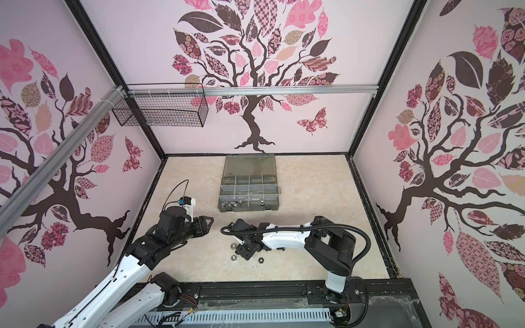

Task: Sort the screws and nuts into containers
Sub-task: 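Lower the right gripper and close it on a silver hex nut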

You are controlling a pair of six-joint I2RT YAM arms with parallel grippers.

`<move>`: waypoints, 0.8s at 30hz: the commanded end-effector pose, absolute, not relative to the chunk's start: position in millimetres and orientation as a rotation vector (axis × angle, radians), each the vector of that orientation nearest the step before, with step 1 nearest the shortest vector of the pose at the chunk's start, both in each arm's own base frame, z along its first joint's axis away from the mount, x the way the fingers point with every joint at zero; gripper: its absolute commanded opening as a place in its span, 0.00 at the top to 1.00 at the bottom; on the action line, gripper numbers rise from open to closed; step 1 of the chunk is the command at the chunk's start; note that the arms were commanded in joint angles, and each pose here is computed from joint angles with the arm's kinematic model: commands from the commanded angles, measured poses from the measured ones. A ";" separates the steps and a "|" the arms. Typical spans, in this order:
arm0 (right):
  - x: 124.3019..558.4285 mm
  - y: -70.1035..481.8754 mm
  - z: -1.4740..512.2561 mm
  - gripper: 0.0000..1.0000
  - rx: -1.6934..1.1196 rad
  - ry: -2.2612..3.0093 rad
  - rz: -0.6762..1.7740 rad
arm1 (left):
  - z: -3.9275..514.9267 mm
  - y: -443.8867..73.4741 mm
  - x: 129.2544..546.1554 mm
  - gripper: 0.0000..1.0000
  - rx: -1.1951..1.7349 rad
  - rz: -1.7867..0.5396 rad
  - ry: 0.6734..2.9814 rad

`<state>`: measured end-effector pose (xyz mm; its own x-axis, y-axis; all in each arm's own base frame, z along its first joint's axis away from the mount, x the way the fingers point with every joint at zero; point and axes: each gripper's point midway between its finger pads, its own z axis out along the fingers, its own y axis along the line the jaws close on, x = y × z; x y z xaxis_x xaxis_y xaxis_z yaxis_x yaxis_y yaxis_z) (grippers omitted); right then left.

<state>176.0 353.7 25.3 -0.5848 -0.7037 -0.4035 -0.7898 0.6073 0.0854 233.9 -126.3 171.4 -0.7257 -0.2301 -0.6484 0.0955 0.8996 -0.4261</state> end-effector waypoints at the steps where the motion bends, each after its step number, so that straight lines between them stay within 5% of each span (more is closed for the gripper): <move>1: 179.0 354.9 19.7 0.57 -1.218 2.515 0.297 | 160.4 -124.6 230.0 0.49 -0.096 -0.566 2.334; 24: 178.4 356.2 22.1 0.73 -1.232 2.480 0.285 | 156.6 -123.6 228.6 0.49 -0.100 -0.558 2.348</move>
